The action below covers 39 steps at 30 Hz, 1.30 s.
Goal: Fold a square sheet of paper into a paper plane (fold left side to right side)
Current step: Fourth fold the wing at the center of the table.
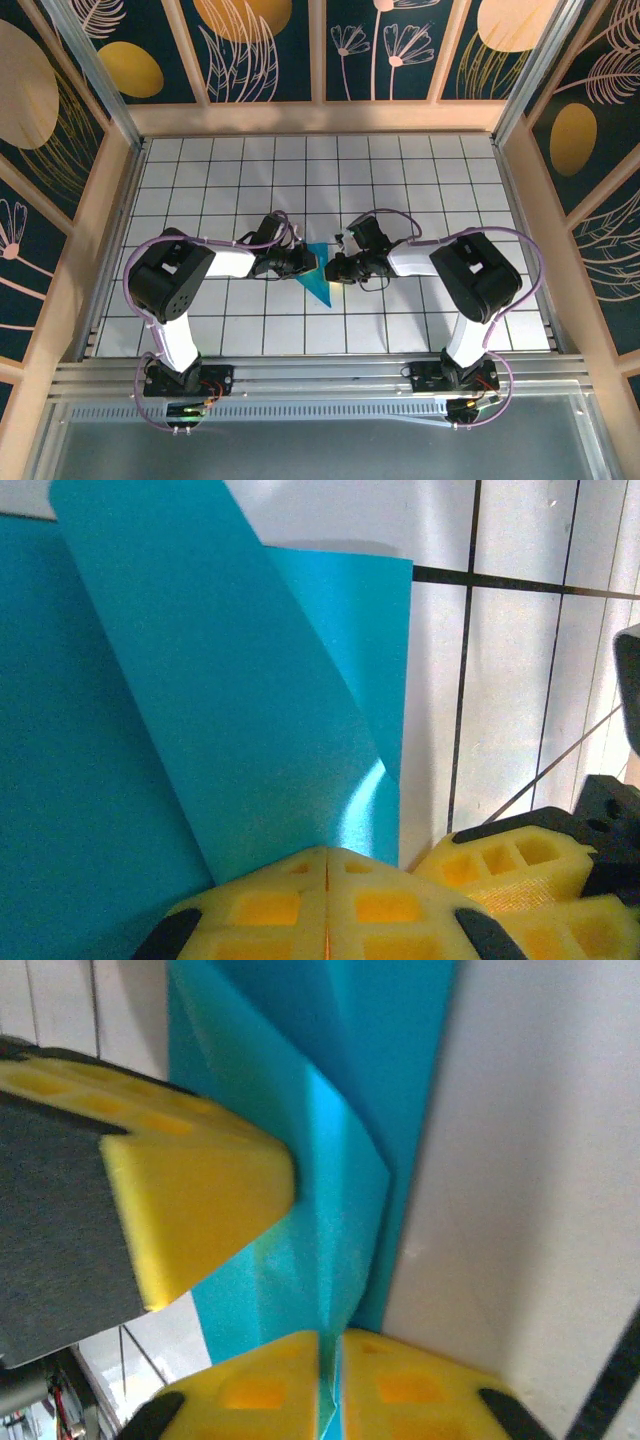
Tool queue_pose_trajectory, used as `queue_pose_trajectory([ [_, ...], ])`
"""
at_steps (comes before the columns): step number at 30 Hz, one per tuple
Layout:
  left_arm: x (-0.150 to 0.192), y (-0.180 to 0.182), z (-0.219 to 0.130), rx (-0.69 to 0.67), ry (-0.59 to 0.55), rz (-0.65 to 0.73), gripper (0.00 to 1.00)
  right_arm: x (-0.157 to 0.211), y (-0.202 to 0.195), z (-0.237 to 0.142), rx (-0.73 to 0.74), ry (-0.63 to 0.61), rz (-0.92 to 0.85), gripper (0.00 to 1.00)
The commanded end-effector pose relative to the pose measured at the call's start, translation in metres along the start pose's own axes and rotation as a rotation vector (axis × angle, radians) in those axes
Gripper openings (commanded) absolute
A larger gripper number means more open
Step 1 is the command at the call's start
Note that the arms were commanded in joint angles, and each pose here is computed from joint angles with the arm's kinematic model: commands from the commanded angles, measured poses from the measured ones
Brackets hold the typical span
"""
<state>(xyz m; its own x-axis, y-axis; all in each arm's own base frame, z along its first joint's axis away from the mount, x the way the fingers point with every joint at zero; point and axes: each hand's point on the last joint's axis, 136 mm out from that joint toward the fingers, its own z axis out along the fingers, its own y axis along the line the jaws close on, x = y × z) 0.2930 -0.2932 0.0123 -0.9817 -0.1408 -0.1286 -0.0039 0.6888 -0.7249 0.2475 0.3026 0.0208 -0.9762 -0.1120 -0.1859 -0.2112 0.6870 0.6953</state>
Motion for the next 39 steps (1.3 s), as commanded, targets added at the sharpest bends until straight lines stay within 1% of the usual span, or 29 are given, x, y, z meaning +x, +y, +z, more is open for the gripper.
queue_pose_trajectory([
  [1,0.017,0.049,0.004,-0.181,0.026,-0.041,0.09,-0.014,0.019,-0.015,-0.025,-0.042,-0.021,0.22],
  [3,0.017,0.05,0.004,-0.185,0.025,-0.043,0.08,-0.021,0.025,-0.025,-0.038,-0.064,-0.024,0.26],
  [5,0.017,0.05,0.004,-0.185,0.024,-0.045,0.08,-0.022,0.026,-0.035,-0.019,-0.078,-0.025,0.28],
  [7,0.017,0.05,0.004,-0.186,0.023,-0.048,0.08,-0.02,0.024,-0.046,0.001,-0.088,-0.027,0.29],
  [9,0.017,0.05,0.003,-0.185,0.023,-0.046,0.08,-0.015,0.026,-0.056,-0.009,-0.1,-0.033,0.28],
  [10,0.016,0.05,0.003,-0.185,0.022,-0.046,0.08,-0.013,0.031,-0.06,-0.034,-0.105,-0.039,0.27],
  [11,0.016,0.049,0.003,-0.185,0.022,-0.045,0.08,-0.008,0.036,-0.064,-0.069,-0.105,-0.041,0.24],
  [13,0.016,0.05,0.003,-0.19,0.023,-0.044,0.08,0.003,0.044,-0.066,-0.143,-0.087,-0.031,0.15],
  [15,0.016,0.05,0.002,-0.19,0.021,-0.043,0.08,0.016,0.05,-0.062,-0.207,-0.057,-0.005,0.05],
  [17,0.016,0.05,0.003,-0.191,0.022,-0.044,0.08,0.027,0.053,-0.056,-0.244,-0.033,0.009,0.0],
  [21,0.016,0.05,0.003,-0.193,0.022,-0.042,0.08,0.041,0.052,-0.04,-0.257,0.005,0.035,0.0],
  [26,0.015,0.049,0.003,-0.194,0.022,-0.043,0.08,0.047,0.049,-0.025,-0.251,0.031,0.048,0.0],
  [31,0.014,0.049,0.003,-0.194,0.021,-0.041,0.08,0.048,0.045,-0.016,-0.238,0.047,0.052,0.0],
  [39,0.014,0.049,0.002,-0.197,0.021,-0.04,0.09,0.059,0.037,-0.007,-0.213,0.082,0.063,0.0],
])
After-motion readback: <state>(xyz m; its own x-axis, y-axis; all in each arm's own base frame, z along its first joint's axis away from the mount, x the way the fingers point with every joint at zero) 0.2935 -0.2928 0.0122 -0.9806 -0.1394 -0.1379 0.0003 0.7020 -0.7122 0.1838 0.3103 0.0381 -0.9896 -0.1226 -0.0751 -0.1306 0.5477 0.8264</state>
